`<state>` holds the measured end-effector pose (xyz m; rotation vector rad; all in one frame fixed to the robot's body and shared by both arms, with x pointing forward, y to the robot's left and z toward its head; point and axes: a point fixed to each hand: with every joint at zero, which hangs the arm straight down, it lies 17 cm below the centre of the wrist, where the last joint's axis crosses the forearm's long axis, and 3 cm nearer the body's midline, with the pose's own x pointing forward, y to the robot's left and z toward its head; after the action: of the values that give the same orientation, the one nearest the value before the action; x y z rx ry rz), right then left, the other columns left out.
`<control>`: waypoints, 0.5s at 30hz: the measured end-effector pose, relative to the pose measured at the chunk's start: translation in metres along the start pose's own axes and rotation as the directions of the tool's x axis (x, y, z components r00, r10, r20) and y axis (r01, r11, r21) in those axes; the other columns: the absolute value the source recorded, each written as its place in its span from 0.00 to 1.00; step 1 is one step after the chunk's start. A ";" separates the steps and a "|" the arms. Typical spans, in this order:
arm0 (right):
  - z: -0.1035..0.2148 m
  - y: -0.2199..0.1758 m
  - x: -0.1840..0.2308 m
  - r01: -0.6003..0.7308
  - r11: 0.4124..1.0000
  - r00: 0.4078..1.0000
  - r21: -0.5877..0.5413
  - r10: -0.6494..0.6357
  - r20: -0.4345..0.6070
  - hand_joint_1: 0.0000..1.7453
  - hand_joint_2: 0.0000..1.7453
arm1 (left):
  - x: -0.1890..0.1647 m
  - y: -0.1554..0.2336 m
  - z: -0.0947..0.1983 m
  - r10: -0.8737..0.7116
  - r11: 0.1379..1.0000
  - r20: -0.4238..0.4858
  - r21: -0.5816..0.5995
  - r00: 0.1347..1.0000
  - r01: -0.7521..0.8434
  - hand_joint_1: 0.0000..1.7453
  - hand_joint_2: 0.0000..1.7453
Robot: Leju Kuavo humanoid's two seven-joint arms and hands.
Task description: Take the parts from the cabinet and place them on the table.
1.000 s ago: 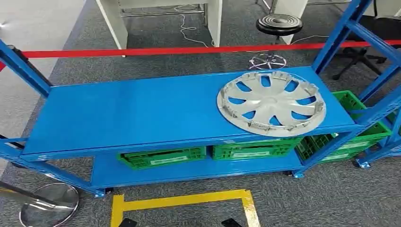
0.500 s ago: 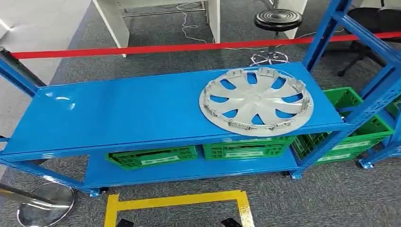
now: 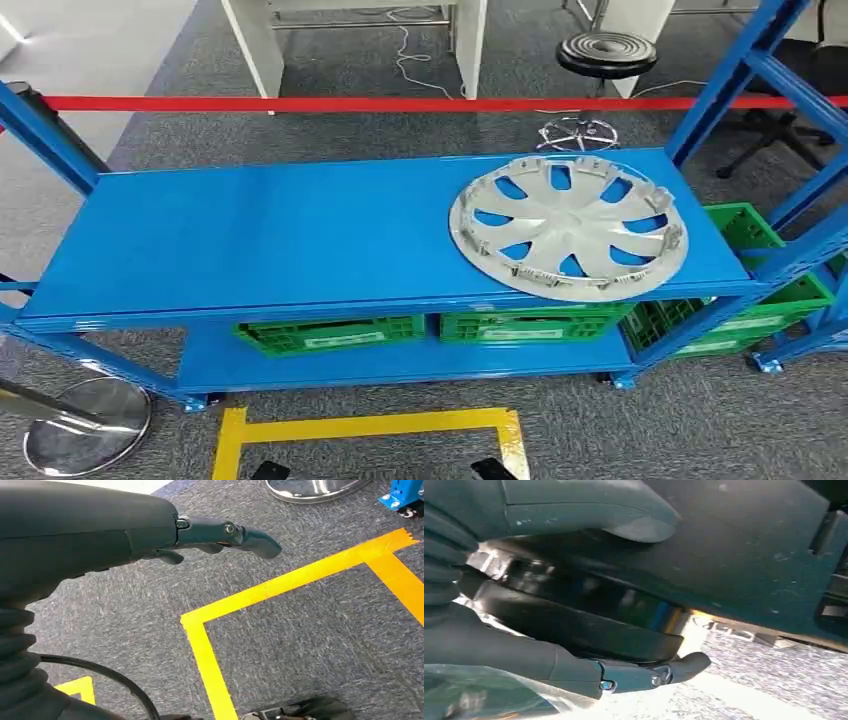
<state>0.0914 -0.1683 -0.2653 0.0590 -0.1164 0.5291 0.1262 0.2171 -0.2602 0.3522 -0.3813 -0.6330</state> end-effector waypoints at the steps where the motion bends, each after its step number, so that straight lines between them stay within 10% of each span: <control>1: 0.000 0.000 0.000 0.000 1.000 1.000 0.000 0.000 0.000 0.00 1.00 | 0.000 0.000 0.000 0.000 1.000 0.001 0.000 1.000 0.000 0.00 1.00; 15: 0.001 0.004 0.002 0.010 1.000 1.000 0.017 -0.010 -0.002 0.00 1.00 | 0.001 -0.001 0.000 -0.011 1.000 0.009 -0.005 1.000 0.011 0.00 1.00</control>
<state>0.0908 -0.1643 -0.2642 0.0751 -0.1096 0.5200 0.1266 0.2162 -0.2603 0.3473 -0.3866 -0.6459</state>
